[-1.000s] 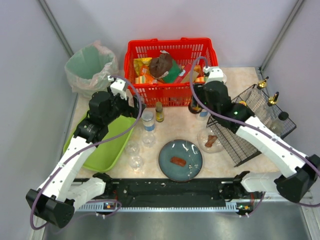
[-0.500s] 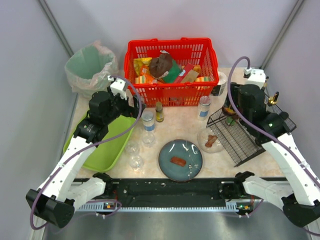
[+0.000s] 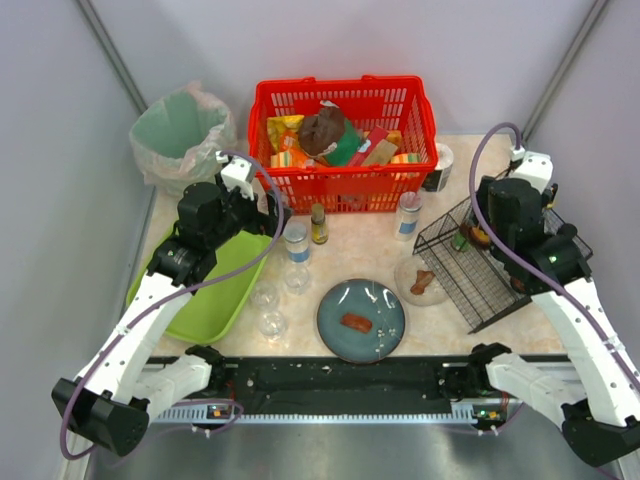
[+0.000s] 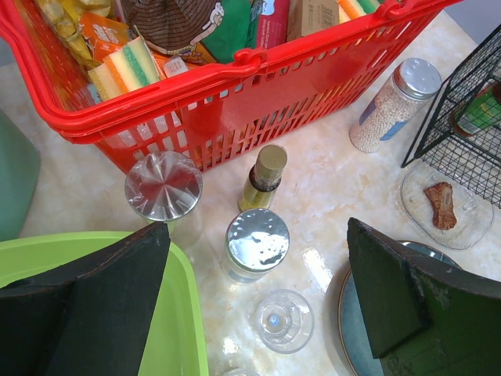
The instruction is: Clear the kitchen counter
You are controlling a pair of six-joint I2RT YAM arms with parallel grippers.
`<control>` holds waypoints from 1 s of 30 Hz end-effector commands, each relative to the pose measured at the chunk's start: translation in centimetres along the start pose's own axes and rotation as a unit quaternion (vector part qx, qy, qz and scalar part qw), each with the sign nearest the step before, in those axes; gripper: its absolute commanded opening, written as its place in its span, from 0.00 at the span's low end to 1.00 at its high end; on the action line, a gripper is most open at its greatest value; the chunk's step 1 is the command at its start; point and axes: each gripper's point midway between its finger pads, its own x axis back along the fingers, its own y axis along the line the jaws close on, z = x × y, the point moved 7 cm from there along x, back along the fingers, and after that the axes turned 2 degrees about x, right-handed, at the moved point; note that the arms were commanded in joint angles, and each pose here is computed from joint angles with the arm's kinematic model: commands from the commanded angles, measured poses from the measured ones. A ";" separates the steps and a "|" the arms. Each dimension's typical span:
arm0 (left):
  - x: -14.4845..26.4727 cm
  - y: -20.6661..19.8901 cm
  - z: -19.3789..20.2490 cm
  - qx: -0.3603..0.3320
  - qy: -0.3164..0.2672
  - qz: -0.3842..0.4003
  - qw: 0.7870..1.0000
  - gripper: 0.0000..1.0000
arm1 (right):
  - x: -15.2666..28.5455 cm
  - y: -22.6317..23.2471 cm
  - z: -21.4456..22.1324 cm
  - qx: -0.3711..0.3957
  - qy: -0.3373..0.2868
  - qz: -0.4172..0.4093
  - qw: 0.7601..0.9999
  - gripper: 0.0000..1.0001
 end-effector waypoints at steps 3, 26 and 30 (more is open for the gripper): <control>0.6 -0.6 -2.2 -0.004 -0.037 0.011 0.999 0.99 | 0.0 -1.7 -1.5 -0.078 -0.056 0.074 0.993 0.00; 0.3 -0.5 -1.9 -0.003 -0.030 0.009 1.000 0.99 | -2.8 -3.3 1.9 -0.120 -0.059 0.145 0.980 0.00; 0.2 -0.5 -1.9 -0.003 -0.027 0.009 1.000 0.98 | -3.8 -3.1 3.3 -0.121 -0.047 0.146 0.981 0.00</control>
